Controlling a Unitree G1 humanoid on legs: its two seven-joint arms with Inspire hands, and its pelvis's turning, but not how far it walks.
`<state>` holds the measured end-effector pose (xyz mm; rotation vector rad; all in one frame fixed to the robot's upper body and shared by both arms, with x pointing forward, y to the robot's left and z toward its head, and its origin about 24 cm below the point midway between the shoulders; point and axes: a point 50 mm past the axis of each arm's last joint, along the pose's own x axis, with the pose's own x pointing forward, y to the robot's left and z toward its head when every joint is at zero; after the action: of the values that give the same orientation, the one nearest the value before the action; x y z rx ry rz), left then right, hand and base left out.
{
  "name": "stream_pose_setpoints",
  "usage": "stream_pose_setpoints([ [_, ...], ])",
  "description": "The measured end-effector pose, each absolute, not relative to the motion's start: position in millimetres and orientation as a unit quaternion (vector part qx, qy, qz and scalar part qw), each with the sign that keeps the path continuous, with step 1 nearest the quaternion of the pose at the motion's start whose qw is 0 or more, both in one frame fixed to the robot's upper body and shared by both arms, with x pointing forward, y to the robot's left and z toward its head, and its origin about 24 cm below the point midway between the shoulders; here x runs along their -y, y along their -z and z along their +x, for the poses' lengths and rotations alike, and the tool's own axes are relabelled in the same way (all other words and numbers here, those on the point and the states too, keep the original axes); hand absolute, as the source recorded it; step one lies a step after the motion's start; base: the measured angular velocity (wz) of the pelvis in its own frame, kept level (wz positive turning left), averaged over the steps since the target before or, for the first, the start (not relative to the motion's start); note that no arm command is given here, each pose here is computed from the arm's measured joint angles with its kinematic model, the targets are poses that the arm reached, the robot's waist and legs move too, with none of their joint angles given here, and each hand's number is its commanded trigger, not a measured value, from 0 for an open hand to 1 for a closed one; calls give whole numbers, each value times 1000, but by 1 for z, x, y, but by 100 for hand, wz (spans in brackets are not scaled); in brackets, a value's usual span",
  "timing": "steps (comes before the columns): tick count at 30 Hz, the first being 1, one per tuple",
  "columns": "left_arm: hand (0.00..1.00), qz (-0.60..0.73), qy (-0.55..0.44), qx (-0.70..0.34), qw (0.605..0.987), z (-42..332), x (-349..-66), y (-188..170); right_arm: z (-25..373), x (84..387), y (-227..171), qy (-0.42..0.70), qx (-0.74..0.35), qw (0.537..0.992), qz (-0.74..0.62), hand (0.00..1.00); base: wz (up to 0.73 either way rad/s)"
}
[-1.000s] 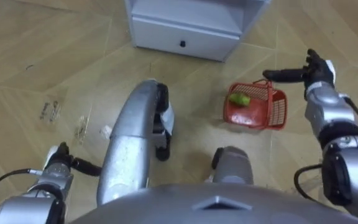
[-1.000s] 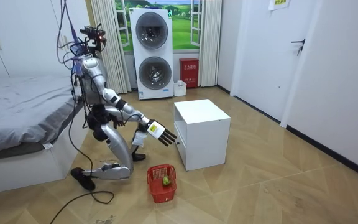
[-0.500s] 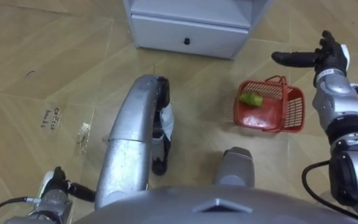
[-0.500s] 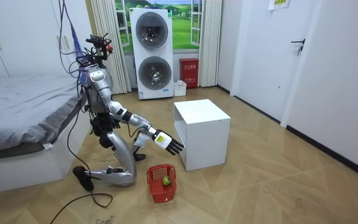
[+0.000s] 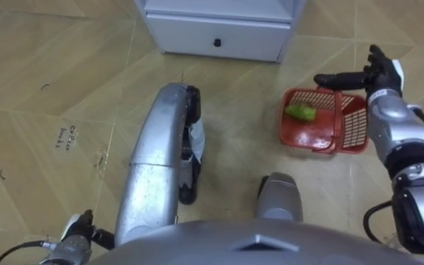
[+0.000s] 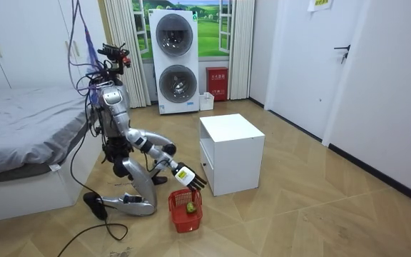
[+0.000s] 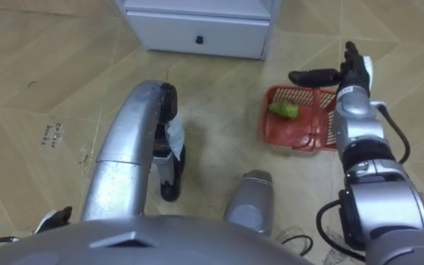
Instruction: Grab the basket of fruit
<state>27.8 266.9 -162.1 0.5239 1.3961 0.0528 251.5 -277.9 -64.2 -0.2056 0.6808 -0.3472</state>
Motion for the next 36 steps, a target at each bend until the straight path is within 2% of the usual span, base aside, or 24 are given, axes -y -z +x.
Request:
stream_pose_setpoints([
  [12, 0, 246, -1, -635, 733, 28, -263, 163, 236, 287, 77, 176, -371, 909, -70, 0, 0],
  [32, 0, 249, 37, -640, 726, 27, -259, 165, 220, 282, 92, 134, -416, 893, -104, 2, -1],
  [33, 0, 250, 39, -640, 725, 27, -259, 165, 219, 282, 93, 134, -418, 893, -104, 61, 0],
  [34, 0, 252, 42, -640, 725, 26, -258, 165, 218, 282, 94, 133, -421, 891, -105, 77, 0],
  [35, 0, 253, 44, -640, 724, 26, -258, 165, 217, 282, 94, 133, -422, 890, -105, 100, 0],
  [36, 0, 253, 46, -641, 724, 26, -256, 165, 216, 283, 95, 134, -425, 889, -105, 100, 0],
])
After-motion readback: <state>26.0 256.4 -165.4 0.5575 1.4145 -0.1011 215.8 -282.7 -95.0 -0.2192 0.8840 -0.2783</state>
